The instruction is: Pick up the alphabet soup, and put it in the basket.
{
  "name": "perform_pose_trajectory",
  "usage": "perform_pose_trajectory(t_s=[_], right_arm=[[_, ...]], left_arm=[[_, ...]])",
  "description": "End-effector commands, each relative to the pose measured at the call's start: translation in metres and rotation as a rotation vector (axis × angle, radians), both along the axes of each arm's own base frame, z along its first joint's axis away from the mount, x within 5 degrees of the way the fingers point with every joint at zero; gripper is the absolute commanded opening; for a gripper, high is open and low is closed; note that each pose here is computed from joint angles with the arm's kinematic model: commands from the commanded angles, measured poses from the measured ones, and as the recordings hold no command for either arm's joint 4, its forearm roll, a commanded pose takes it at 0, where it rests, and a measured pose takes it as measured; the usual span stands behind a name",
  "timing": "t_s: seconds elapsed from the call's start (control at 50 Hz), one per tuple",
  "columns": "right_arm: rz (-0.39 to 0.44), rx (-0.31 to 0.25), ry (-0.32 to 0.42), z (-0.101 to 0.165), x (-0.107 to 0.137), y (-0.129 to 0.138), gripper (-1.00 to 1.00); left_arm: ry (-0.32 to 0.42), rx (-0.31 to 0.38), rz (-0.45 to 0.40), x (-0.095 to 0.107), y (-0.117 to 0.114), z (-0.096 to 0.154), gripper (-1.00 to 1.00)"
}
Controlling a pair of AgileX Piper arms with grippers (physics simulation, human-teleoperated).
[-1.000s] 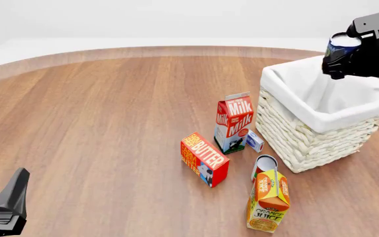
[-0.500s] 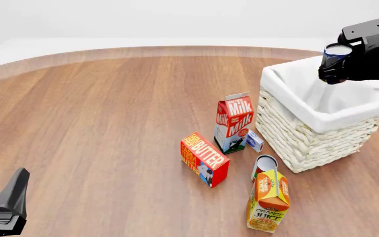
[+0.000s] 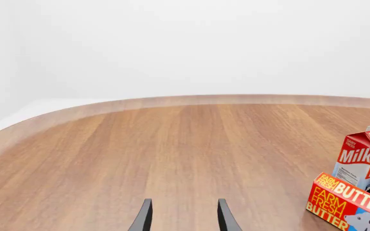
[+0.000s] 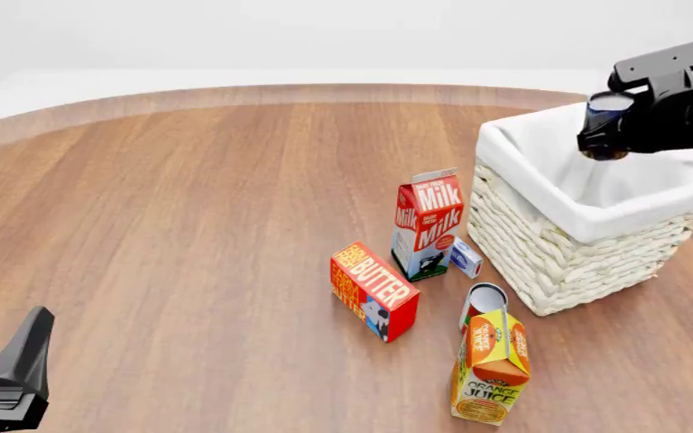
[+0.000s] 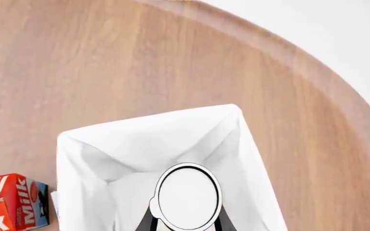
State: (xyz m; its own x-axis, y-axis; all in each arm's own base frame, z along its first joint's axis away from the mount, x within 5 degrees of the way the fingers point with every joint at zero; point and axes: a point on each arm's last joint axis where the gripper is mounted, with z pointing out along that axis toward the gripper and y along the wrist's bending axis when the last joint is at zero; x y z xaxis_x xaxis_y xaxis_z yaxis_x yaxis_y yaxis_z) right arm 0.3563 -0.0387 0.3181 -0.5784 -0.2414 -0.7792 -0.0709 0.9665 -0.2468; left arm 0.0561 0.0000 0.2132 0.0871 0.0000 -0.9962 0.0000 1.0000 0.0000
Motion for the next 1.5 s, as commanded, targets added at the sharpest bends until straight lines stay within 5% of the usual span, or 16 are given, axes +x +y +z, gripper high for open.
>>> perform_pose_trajectory(t_s=[0.02, 1.5], right_arm=[[-0.013, 0.014, 0.004, -0.004, 0.008, -0.002, -1.00], [-0.008, 0.011, 0.173, -0.080, 0.038, -0.010, -1.00]], left_arm=[[0.000, 0.000, 0.000, 0.000, 0.000, 0.000, 1.00], [0.000, 0.000, 0.000, 0.000, 0.000, 0.000, 1.00]])
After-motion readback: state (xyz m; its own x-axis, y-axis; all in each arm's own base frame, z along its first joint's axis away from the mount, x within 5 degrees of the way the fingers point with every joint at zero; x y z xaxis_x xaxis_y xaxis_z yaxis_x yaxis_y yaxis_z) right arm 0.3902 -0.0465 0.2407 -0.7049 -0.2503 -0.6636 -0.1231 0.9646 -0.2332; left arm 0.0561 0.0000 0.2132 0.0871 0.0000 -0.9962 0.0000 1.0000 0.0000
